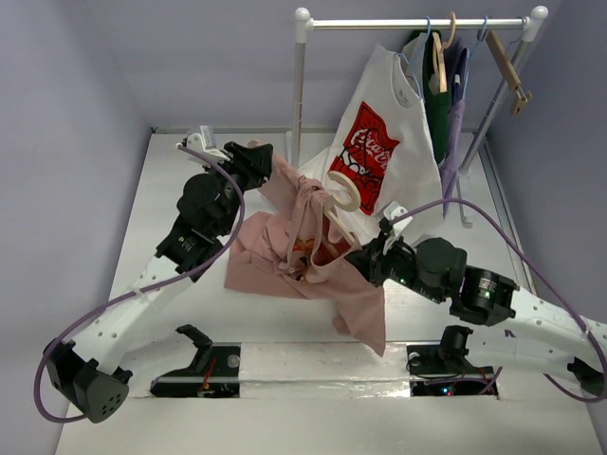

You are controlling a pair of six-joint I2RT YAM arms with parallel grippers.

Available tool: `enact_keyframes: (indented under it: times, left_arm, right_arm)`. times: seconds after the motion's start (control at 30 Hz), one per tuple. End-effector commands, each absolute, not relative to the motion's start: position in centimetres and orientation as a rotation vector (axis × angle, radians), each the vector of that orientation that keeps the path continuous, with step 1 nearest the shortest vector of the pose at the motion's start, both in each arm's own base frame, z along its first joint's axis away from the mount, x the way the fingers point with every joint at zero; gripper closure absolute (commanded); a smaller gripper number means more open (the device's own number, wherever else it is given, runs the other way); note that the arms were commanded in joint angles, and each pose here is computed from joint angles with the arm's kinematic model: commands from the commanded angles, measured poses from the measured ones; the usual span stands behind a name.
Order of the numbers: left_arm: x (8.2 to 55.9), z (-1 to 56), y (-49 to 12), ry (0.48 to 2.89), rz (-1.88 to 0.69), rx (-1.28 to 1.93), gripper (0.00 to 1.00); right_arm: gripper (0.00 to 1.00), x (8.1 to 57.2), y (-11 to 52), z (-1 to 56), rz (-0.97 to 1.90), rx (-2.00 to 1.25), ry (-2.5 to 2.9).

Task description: Place the t-shirt on the hanger

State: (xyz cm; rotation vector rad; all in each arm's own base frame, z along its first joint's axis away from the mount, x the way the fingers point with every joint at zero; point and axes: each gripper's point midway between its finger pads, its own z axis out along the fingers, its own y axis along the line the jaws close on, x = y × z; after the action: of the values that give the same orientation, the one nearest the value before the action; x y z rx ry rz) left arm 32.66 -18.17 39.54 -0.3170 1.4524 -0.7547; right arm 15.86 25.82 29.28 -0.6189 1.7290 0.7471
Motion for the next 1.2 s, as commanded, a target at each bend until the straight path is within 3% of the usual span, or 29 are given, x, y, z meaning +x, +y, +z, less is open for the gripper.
enact_keyframes:
  times: [0.0,0.1,0.17,0.27,0.33,0.47,0.5,0.8,1.17]
  left_arm:
    - [32.7,41.4,-18.3,1.399,-0.784,-0.303,0.73]
    - [32.7,41.7,-18.4,1.39,-0.792,-0.307,0.85]
    - [32.7,41.7,-18.4,1.394,-0.794,-0.303,0.85]
    - [32.6,41.9,-18.4,1.403,-0.786,-0.299,0.71]
    - [32.5,42.0,-18.2,1.4,-0.785,-0.299,0.71]
    - [32.3,42.5,-17.6,1.382,-0.78,-0.309,0.9]
    - [32.3,42.5,-17.5,1.379,-0.777,-0.313,1.0]
    - [33.2,43.8,-15.9,1.352,-0.702,-0.334,1.0]
    - [39.9,42.3,-11.6,1.392,-0.524,-0.437,1.0]
  right_arm:
    - [1.0,15.9,25.4,32.4,0.807,-0.546,1.64]
    - [1.0,15.8,25.3,31.9,0.797,-0.551,1.655]
    - [1.0,15.9,25.2,31.5,0.785,-0.547,1.669]
    - [1.0,15.9,24.9,31.2,0.776,-0.544,1.681]
    - [1.0,15.8,24.8,31.0,0.778,-0.544,1.686]
    - [1.0,15.5,24.4,31.0,0.788,-0.538,1.69]
    - [1.0,15.5,24.2,31.1,0.792,-0.533,1.686]
    - [1.0,15.2,23.1,30.9,0.778,-0.52,1.701]
    - [1.0,13.5,20.0,34.2,0.811,-0.512,1.673]
